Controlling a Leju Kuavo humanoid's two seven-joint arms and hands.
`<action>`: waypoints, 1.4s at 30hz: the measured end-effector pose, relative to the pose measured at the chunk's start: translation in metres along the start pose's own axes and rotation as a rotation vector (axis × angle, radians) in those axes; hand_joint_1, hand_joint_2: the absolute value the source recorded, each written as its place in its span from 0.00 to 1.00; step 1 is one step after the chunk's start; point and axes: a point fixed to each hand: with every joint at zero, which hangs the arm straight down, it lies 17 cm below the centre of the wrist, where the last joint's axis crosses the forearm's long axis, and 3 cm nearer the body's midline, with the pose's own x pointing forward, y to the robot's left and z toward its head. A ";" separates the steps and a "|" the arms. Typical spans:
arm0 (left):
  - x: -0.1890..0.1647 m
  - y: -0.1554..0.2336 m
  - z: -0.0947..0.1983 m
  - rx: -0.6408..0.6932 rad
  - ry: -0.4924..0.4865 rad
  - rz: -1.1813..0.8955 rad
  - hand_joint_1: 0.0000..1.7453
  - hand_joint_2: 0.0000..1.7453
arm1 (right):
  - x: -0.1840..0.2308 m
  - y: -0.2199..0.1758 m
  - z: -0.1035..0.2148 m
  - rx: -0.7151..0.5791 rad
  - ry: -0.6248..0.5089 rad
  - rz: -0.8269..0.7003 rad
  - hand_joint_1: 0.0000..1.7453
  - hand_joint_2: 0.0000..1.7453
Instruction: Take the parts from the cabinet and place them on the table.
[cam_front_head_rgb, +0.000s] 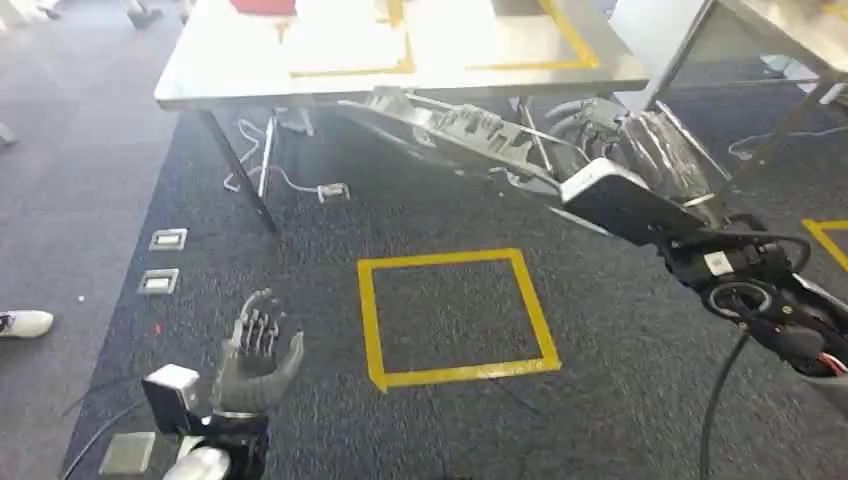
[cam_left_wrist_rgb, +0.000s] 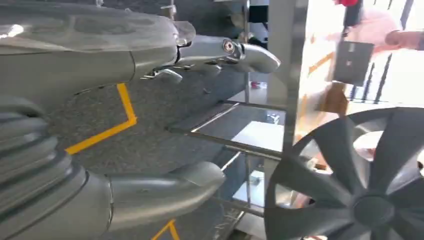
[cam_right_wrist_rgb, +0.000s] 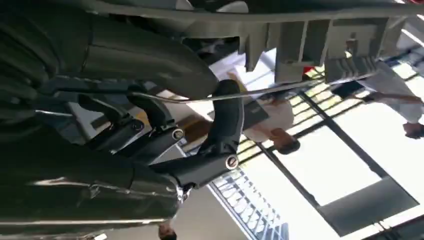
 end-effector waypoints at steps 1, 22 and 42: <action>0.001 0.000 0.000 -0.001 -0.003 0.000 0.00 1.00 | 0.000 -0.001 0.000 -0.002 0.001 0.001 1.00 1.00; 0.004 -0.002 -0.004 -0.013 -0.014 -0.008 0.00 1.00 | 0.011 0.001 -0.005 -0.011 -0.041 -0.046 1.00 1.00; 0.001 0.000 -0.001 0.002 -0.011 0.002 0.00 1.00 | 0.007 0.011 -0.008 -0.012 -0.042 -0.067 1.00 1.00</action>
